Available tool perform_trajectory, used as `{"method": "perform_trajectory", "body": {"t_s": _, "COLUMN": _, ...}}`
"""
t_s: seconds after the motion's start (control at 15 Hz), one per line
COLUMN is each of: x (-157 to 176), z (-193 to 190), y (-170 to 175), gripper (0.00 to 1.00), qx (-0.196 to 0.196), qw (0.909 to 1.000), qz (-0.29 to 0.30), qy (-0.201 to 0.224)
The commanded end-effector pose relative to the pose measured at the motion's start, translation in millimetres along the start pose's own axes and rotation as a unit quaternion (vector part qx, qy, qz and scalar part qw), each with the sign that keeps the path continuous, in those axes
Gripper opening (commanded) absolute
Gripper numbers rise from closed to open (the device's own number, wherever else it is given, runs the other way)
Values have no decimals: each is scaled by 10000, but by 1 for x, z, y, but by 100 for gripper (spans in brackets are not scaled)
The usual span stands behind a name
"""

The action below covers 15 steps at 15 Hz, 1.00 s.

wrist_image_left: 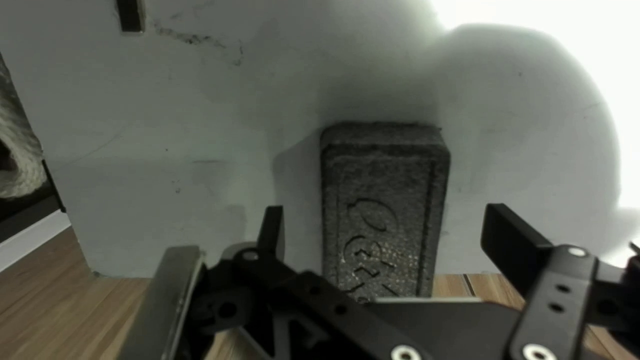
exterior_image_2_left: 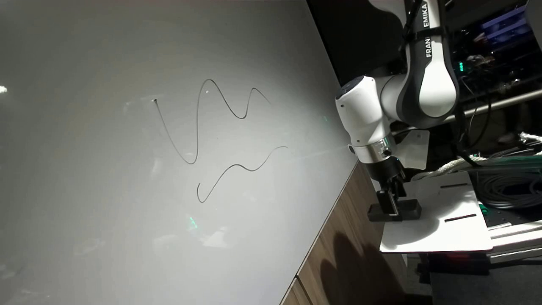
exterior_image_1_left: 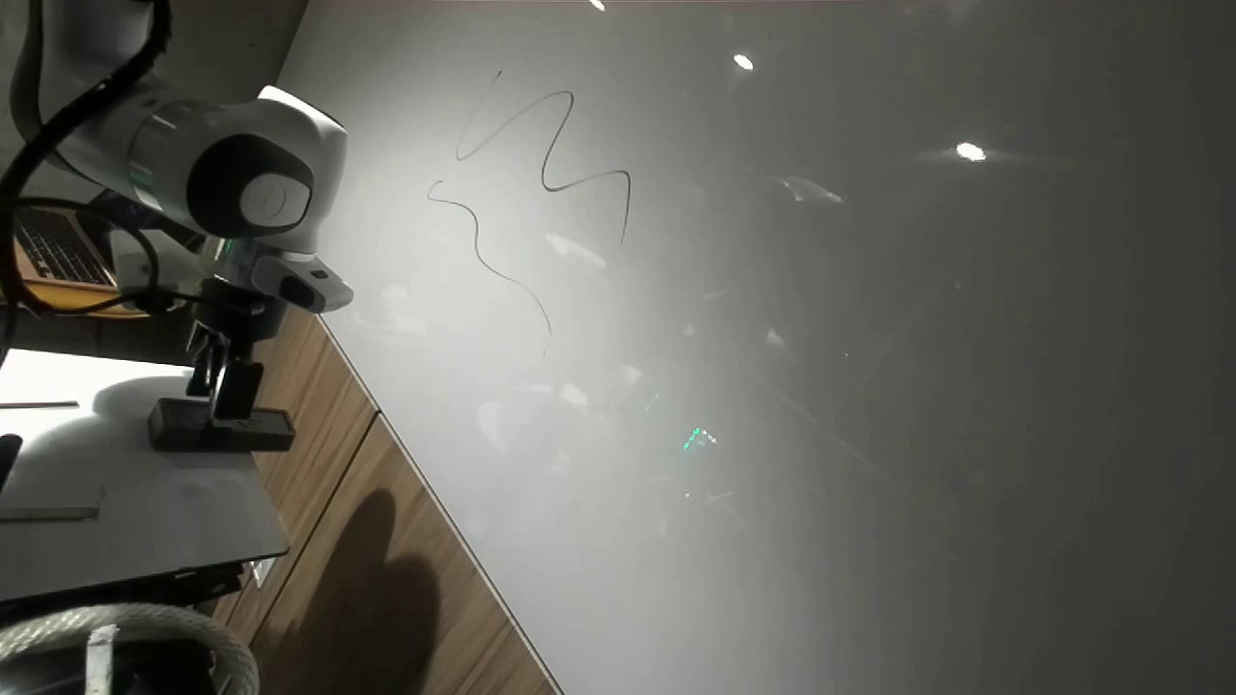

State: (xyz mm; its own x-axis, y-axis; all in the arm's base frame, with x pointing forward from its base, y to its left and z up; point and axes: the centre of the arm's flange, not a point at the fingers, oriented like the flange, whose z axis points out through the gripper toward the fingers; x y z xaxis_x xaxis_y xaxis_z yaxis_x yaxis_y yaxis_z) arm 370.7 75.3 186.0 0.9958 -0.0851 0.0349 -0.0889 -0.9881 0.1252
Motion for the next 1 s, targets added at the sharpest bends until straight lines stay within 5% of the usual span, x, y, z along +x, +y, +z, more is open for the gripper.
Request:
{"method": "perform_trajectory", "body": {"t_s": 0.0, "x": -11, "z": -14, "y": 13, "gripper": 100, "qx": 9, "qw": 10000, "qz": -45, "qy": 32}}
{"method": "perform_trajectory", "body": {"t_s": 0.13, "x": -10, "z": -12, "y": 13, "gripper": 96, "qx": 16, "qw": 10000, "qz": -62, "qy": 18}}
{"method": "perform_trajectory", "body": {"t_s": 0.2, "x": -10, "z": -11, "y": 14, "gripper": 74, "qx": 19, "qw": 10000, "qz": -72, "qy": 12}}
{"method": "perform_trajectory", "body": {"t_s": 0.33, "x": -9, "z": -8, "y": 14, "gripper": 69, "qx": 17, "qw": 10000, "qz": -83, "qy": -12}}
{"method": "perform_trajectory", "body": {"t_s": 0.67, "x": -9, "z": -9, "y": 14, "gripper": 31, "qx": 15, "qw": 9999, "qz": -118, "qy": -16}}
{"method": "perform_trajectory", "body": {"t_s": 0.93, "x": -11, "z": -18, "y": 2, "gripper": 30, "qx": -49, "qw": 9997, "qz": -225, "qy": 16}}
